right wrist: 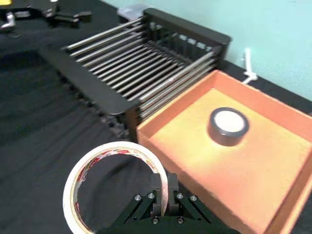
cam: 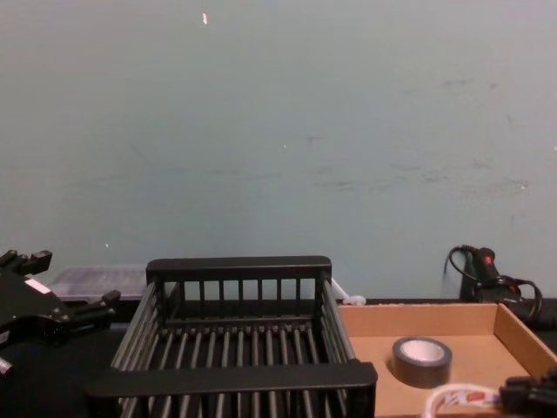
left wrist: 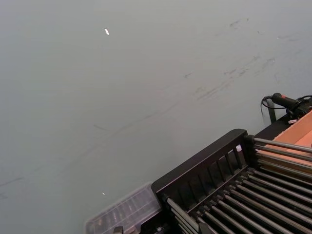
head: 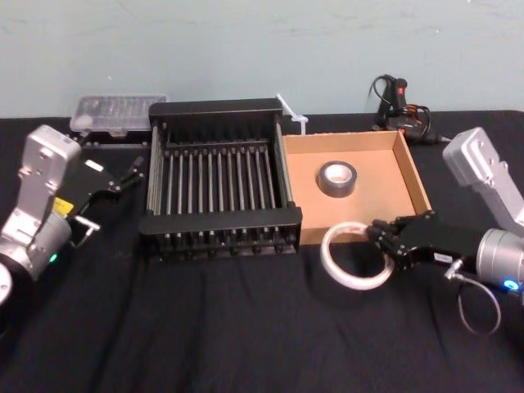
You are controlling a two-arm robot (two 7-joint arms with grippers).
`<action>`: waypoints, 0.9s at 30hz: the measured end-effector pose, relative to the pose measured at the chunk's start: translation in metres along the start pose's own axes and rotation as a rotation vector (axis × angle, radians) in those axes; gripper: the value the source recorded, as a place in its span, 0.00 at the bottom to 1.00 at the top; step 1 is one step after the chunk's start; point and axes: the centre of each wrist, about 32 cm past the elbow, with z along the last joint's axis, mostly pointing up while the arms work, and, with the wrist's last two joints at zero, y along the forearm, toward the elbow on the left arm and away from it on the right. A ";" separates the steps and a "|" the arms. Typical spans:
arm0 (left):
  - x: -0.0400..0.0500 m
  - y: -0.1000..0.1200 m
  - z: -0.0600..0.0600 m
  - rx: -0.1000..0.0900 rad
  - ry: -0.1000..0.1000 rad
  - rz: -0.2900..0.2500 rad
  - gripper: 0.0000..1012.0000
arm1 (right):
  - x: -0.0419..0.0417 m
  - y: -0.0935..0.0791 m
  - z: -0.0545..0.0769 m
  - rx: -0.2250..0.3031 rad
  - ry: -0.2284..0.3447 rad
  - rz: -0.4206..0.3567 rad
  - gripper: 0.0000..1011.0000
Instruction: Pick up the white tape and place it into the black box , Pick up the silver tape and place it into the brown box.
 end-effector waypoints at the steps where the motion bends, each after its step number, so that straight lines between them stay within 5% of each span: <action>1: 0.0000 0.000 0.000 0.000 0.000 0.000 0.99 | 0.0016 0.000 0.000 0.006 0.009 -0.014 0.09; 11: 0.0000 0.000 0.000 0.000 0.000 0.000 0.99 | 0.0116 0.008 0.007 0.052 0.051 -0.073 0.09; 27: 0.0000 0.000 0.000 0.000 0.000 0.000 0.99 | 0.0234 0.042 0.046 0.078 0.040 -0.074 0.09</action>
